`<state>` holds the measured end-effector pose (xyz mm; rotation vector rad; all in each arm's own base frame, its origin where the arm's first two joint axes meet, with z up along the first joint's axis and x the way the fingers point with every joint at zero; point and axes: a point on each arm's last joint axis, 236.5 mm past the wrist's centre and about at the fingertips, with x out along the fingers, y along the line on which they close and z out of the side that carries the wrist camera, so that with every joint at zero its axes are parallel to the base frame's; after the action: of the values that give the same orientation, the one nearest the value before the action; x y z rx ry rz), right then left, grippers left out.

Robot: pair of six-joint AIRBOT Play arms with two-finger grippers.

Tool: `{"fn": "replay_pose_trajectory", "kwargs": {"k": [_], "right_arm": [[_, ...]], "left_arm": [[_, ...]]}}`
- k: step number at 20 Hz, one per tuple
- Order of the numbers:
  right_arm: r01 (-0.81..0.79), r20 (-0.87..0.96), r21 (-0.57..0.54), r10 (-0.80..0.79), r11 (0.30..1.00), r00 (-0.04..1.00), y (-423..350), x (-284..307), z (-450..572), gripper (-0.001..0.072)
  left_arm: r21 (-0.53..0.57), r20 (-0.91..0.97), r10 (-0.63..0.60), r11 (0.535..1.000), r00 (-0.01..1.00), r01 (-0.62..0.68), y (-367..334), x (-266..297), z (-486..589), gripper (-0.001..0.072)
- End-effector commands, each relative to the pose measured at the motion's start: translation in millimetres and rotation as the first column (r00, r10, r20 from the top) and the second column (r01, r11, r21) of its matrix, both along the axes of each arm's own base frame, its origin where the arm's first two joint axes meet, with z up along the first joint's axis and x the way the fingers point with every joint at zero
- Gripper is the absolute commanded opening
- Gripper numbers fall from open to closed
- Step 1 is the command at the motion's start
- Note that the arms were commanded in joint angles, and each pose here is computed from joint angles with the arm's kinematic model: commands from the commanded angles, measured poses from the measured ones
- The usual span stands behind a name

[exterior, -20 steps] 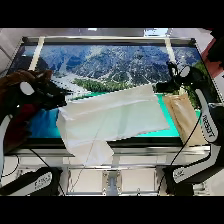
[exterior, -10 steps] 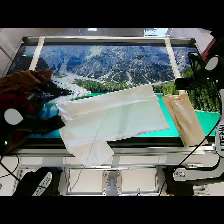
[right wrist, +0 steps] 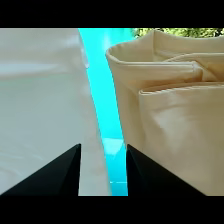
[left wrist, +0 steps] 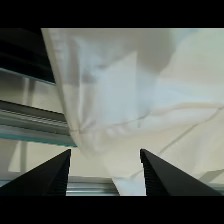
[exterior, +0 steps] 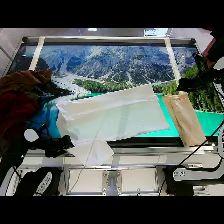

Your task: Fold the shirts.

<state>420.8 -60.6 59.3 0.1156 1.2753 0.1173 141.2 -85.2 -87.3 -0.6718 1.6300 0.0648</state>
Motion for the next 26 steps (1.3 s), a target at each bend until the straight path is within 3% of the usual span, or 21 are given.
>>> {"fn": "replay_pose_trajectory", "kwargs": {"k": [1, 6, 10, 11, 12, 13, 17, 19, 23, 26], "right_arm": [[-0.010, 0.008, 0.024, 0.010, 1.000, 1.000, 5, 1, 2, 0.0353], [-0.010, 0.023, 0.050, 0.009, 0.999, 1.000, 11, 4, 4, 0.0353], [-0.011, 0.039, 0.075, 0.008, 0.997, 0.999, 17, 8, 7, 0.0352], [-0.012, 0.038, 0.076, 0.009, 0.997, 0.999, 17, 7, 7, 0.0351], [-0.012, 0.038, 0.076, 0.009, 0.997, 0.999, 17, 7, 7, 0.0348], [-0.012, 0.037, 0.076, 0.009, 0.997, 0.999, 17, 7, 7, 0.0348], [-0.002, -0.023, 0.033, 0.003, 0.999, 1.000, 6, -6, -2, 0.0337], [0.098, -0.151, 0.016, -0.095, 0.995, 0.984, -15, -35, -22, 0.0337], [0.269, -0.487, 0.272, -0.109, 0.924, 0.867, 4, -125, -66, 0.0341], [0.379, -0.579, 0.409, -0.085, 0.830, 0.811, 28, -155, -86, 0.0350]], "left_arm": [[-0.012, -0.029, 0.030, 0.999, 0.999, -0.030, -3, -11, -14, 0.0499], [-0.115, -0.019, 0.099, 0.988, 0.995, -0.100, -26, -11, -25, 0.0499], [-0.120, 0.018, 0.135, 0.984, 0.991, -0.132, -26, 0, -26, 0.0460], [-0.131, 0.015, 0.138, 0.982, 0.990, -0.135, -28, 0, -25, 0.0363], [-0.145, 0.027, 0.123, 0.982, 0.992, -0.118, -31, 1, -23, 0.0117], [-0.163, 0.044, 0.104, 0.982, 0.994, -0.096, -34, 2, -21, 0.0018], [-0.223, 0.063, 0.106, 0.971, 0.992, -0.090, -46, 7, -13, 0.0017], [-0.226, 0.058, 0.096, 0.971, 0.994, -0.081, -47, 5, -12, 0.0017], [-0.223, 0.083, 0.059, 0.974, 0.995, -0.039, -47, 5, -12, 0.0016], [-0.221, 0.097, 0.072, 0.974, 0.993, -0.049, -46, 9, -13, 0.0017]]}}
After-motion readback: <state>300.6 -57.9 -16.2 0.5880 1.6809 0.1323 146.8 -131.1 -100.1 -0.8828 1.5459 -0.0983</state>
